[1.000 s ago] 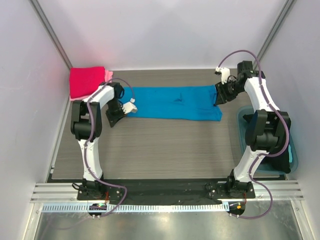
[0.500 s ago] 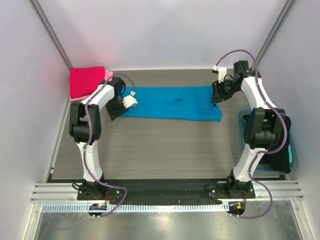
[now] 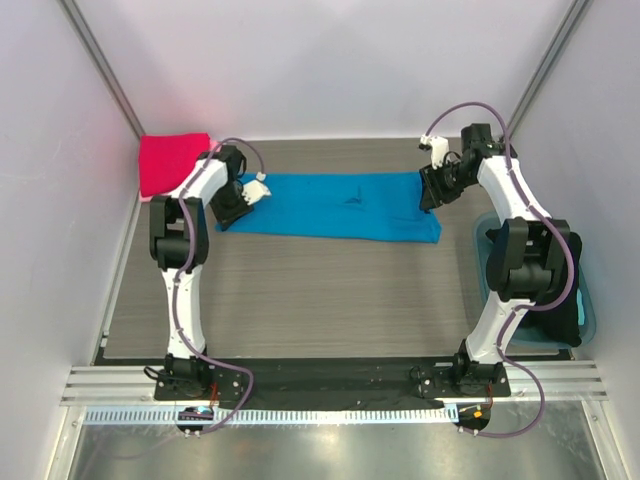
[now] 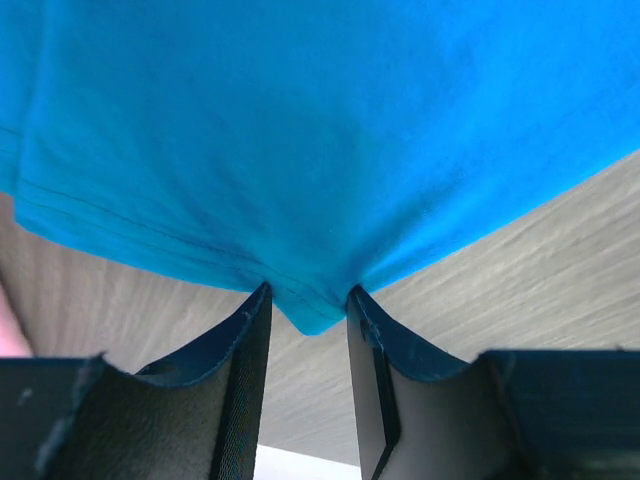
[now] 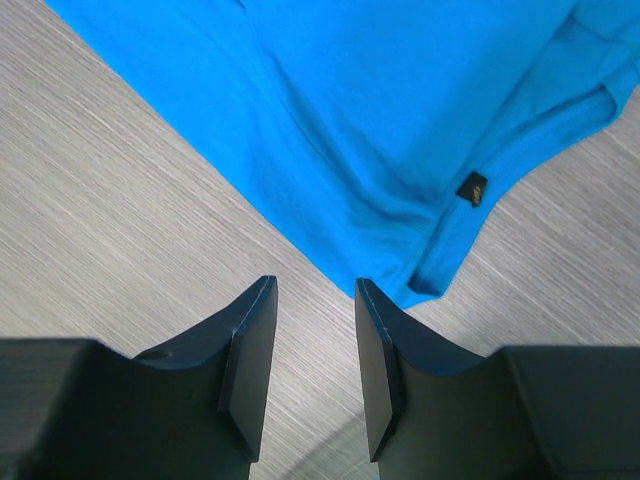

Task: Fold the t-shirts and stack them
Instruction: Fold the tshirt

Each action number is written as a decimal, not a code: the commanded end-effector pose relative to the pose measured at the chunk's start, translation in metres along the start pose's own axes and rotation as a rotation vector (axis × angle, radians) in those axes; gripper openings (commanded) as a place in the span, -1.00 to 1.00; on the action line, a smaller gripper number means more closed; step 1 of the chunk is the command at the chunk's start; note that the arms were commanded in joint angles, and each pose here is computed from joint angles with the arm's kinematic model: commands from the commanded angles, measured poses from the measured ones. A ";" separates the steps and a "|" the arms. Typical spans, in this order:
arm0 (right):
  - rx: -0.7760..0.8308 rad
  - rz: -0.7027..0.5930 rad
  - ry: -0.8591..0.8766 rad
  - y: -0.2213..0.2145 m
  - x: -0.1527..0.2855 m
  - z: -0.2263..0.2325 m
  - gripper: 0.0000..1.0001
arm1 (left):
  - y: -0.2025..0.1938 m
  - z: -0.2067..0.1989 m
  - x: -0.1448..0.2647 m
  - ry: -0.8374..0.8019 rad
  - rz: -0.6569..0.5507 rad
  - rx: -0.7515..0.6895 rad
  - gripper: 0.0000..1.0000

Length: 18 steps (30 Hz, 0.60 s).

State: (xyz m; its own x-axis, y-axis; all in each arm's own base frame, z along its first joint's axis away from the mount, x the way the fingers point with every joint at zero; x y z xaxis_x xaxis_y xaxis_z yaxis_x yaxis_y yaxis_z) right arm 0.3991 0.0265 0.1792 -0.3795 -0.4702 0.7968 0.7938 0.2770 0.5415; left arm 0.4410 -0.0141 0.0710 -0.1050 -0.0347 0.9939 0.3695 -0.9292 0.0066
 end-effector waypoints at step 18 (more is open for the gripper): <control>0.022 -0.040 -0.067 0.024 -0.010 -0.007 -0.15 | -0.015 -0.118 0.024 -0.314 0.077 -0.006 -0.94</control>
State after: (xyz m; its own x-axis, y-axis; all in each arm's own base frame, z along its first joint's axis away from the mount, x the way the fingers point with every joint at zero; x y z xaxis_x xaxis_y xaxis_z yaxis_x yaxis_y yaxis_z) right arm 0.4085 0.0334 0.1808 -0.4004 -0.4615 0.7917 0.7825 0.2774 0.5575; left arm 0.3696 -0.0322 0.0693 0.0701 -0.0276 0.9972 0.3479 -0.9362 -0.0503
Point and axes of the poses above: each gripper's point midway between its finger pads, its own x axis back along the fingers, its own z axis along the line the jaws close on, y = z × x, the point moved 5 cm from there along x, back along the fingers, and after that the axes turned 9 degrees about -x, right-handed, at the moved point
